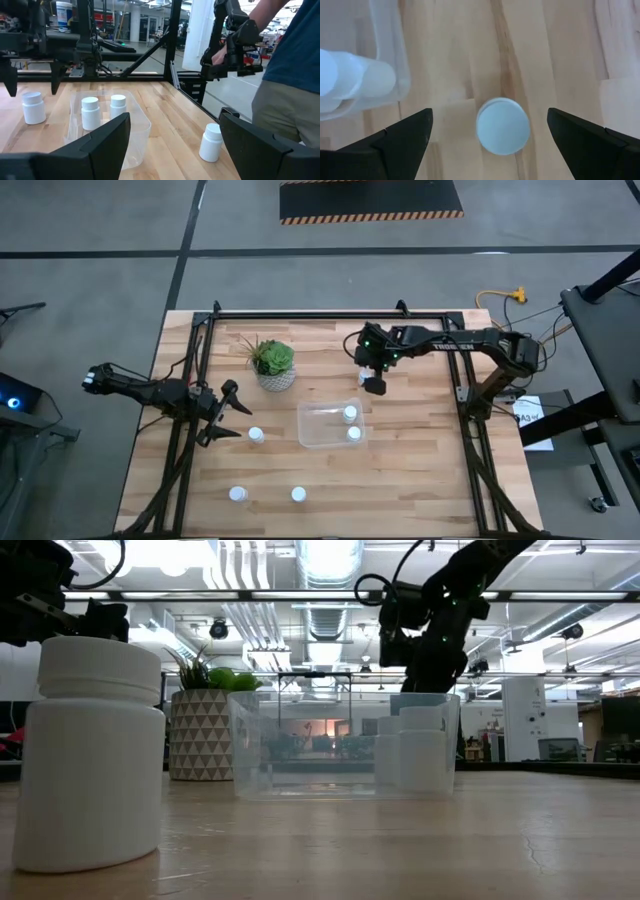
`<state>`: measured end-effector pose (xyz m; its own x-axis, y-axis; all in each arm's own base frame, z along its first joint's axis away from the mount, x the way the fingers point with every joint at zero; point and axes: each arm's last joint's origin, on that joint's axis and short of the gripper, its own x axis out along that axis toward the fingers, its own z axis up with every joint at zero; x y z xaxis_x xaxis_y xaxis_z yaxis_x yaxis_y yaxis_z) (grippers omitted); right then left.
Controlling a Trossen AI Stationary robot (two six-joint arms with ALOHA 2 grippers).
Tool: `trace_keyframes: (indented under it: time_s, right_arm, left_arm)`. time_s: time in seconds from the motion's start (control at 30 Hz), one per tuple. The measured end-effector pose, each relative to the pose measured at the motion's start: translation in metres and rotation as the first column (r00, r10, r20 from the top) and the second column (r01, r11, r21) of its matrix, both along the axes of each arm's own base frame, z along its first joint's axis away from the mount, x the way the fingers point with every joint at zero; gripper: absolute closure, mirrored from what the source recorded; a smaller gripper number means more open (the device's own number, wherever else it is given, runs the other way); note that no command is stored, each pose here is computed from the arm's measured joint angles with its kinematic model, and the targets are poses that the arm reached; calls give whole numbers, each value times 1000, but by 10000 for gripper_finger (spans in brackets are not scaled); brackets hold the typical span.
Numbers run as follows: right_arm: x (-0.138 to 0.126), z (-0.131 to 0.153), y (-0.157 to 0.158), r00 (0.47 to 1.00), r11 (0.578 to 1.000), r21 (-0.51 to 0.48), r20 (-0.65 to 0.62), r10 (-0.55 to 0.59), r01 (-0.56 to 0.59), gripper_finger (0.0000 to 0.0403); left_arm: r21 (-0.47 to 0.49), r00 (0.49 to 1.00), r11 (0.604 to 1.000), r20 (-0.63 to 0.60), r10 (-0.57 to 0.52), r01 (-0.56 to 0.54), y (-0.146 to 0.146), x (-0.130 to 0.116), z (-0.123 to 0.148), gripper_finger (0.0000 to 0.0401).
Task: Pick and place pill bottles into a basket
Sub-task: Put the white pill bottle into the transparent bin
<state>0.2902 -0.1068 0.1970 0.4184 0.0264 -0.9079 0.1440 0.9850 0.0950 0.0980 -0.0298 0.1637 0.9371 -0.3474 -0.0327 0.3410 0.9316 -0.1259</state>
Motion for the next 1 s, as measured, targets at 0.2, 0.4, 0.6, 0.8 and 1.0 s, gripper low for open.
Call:
trace_keyframes:
  time_s: [0.2, 0.4, 0.6, 0.8, 1.0]
  right_arm:
    - [-5, -9, -6, 999, 999, -16, 5, -40, 40, 22]
    - [-9, -13, -11, 998, 998, -12, -3, -62, 62, 41]
    - [-8, -12, -13, 998, 998, -16, 12, -62, 63, 80]
    - [-8, -12, -12, 999, 999, 6, 19, -44, 44, 116]
    - [-9, -13, -11, 999, 999, 9, 16, -39, 39, 144]
  left_arm:
    - [0, 1000, 1000, 0, 0, 0, 0, 0, 0, 111]
    - [0, 1000, 1000, 0, 0, 0, 0, 0, 0, 111]
    - [0, 1000, 1000, 0, 0, 0, 0, 0, 0, 111]
    - [0, 1000, 1000, 1, 0, 0, 0, 0, 0, 111]
    - [0, 1000, 1000, 0, 0, 0, 0, 0, 0, 111]
